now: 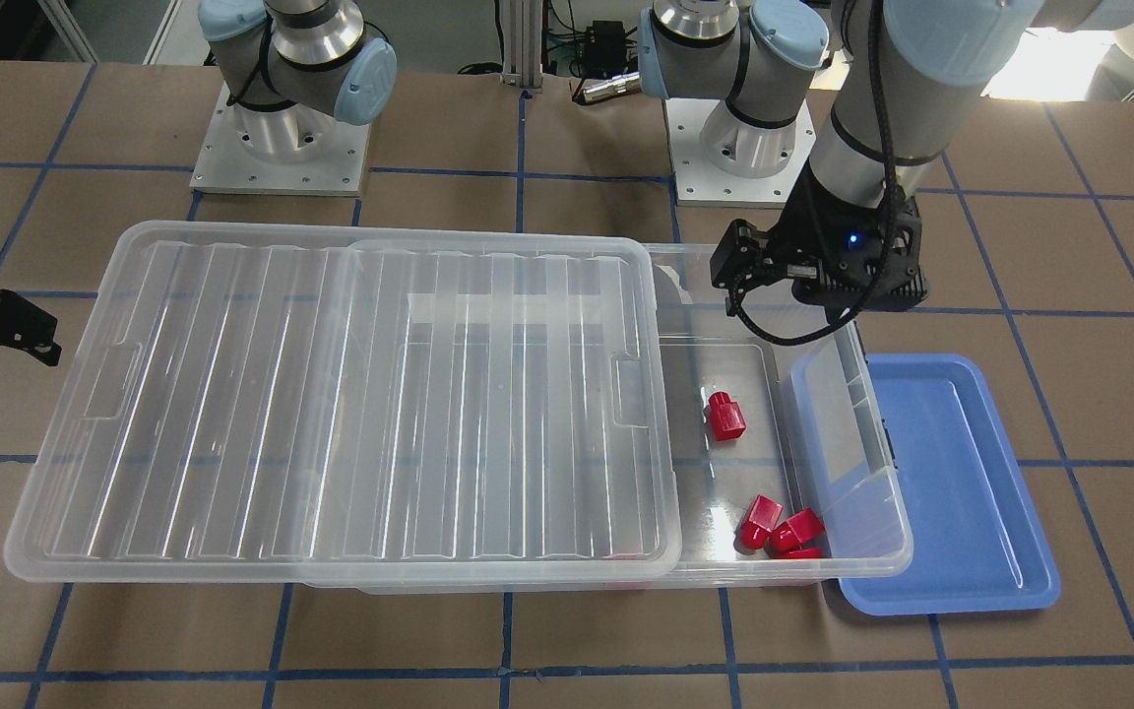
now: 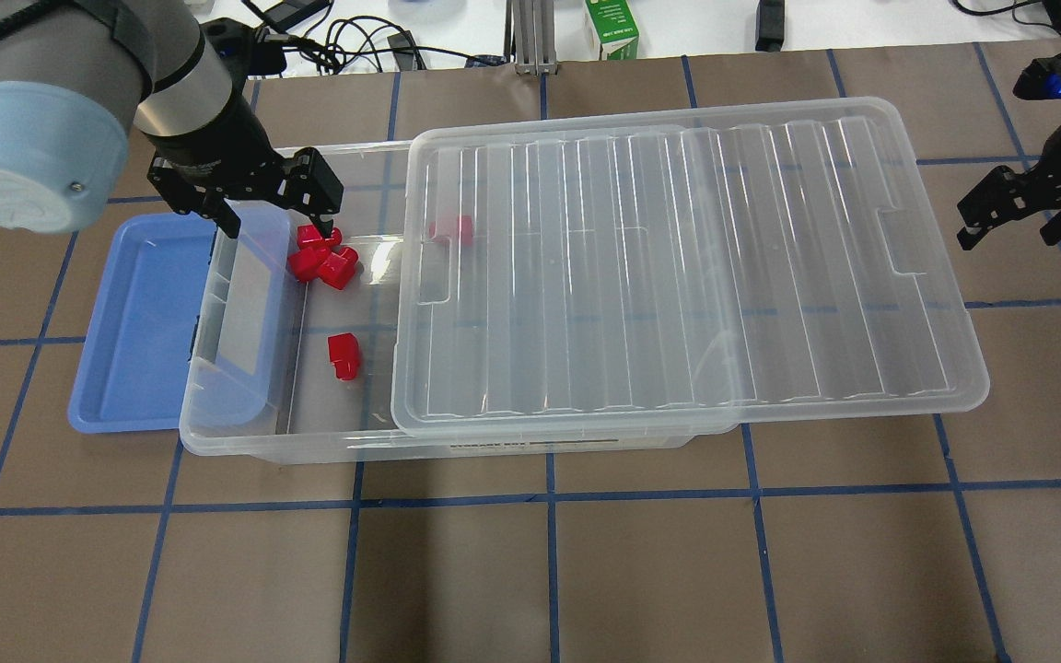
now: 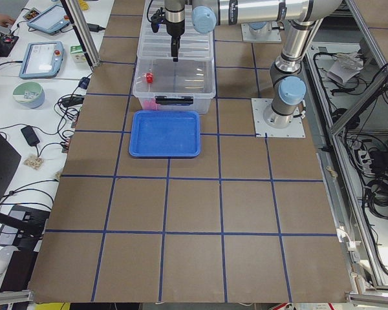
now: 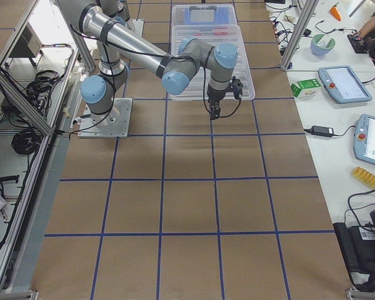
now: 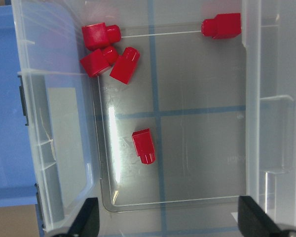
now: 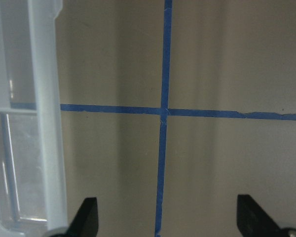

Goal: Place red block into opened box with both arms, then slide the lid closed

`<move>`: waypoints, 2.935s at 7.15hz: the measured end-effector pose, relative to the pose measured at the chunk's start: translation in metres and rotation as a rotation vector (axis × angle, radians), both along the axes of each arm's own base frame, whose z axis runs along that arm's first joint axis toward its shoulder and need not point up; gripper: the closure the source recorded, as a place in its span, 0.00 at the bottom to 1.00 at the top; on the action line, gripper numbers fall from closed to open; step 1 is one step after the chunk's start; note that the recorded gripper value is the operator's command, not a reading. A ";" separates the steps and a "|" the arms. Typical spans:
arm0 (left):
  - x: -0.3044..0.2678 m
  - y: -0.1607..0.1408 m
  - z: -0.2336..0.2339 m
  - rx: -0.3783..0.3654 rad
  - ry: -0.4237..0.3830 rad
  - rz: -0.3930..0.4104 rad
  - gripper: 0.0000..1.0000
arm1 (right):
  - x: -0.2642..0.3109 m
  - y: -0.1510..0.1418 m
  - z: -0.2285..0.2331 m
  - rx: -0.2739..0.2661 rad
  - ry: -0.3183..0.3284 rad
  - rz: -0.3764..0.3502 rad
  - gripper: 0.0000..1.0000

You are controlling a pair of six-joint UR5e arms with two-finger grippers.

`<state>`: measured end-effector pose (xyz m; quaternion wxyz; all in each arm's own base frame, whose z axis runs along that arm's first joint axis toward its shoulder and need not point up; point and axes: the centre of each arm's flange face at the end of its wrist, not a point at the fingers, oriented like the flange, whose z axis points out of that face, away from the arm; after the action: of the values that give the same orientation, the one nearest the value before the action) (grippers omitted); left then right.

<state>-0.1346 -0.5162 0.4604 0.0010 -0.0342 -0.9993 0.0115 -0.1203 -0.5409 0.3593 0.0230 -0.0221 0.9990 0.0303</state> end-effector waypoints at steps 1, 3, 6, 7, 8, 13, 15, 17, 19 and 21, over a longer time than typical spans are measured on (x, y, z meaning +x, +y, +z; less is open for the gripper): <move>-0.003 0.005 0.020 -0.011 -0.003 -0.009 0.00 | 0.003 0.000 -0.004 0.005 -0.009 -0.008 0.00; -0.003 0.010 0.046 -0.028 -0.007 -0.014 0.00 | 0.020 -0.004 -0.011 0.018 -0.018 -0.015 0.00; -0.001 0.010 0.048 -0.021 0.000 -0.011 0.00 | 0.093 -0.016 -0.012 0.003 -0.001 -0.035 0.00; 0.000 0.011 0.049 -0.015 -0.003 -0.009 0.00 | 0.124 -0.018 -0.010 -0.011 0.007 -0.038 0.00; 0.000 0.011 0.048 -0.006 -0.005 -0.008 0.00 | 0.152 -0.019 -0.009 -0.024 0.011 -0.029 0.00; 0.000 0.012 0.048 0.001 -0.003 -0.009 0.00 | 0.210 -0.017 -0.004 -0.062 0.016 0.042 0.00; 0.000 0.012 0.048 0.001 -0.005 -0.009 0.00 | 0.214 -0.016 0.018 -0.103 0.023 0.044 0.00; -0.001 0.013 0.048 0.000 -0.006 -0.011 0.00 | 0.233 0.000 0.083 -0.172 0.030 0.037 0.00; -0.001 0.013 0.048 0.000 -0.004 -0.011 0.00 | 0.259 0.016 0.150 -0.177 0.026 -0.001 0.00; -0.001 0.014 0.048 0.001 -0.004 -0.012 0.00 | 0.274 0.023 0.172 -0.143 0.023 0.005 0.00</move>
<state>-0.1360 -0.5024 0.5082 -0.0009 -0.0400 -0.9991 0.0108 0.1542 -0.5174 0.5314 0.0100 -0.0257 0.9988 -0.0408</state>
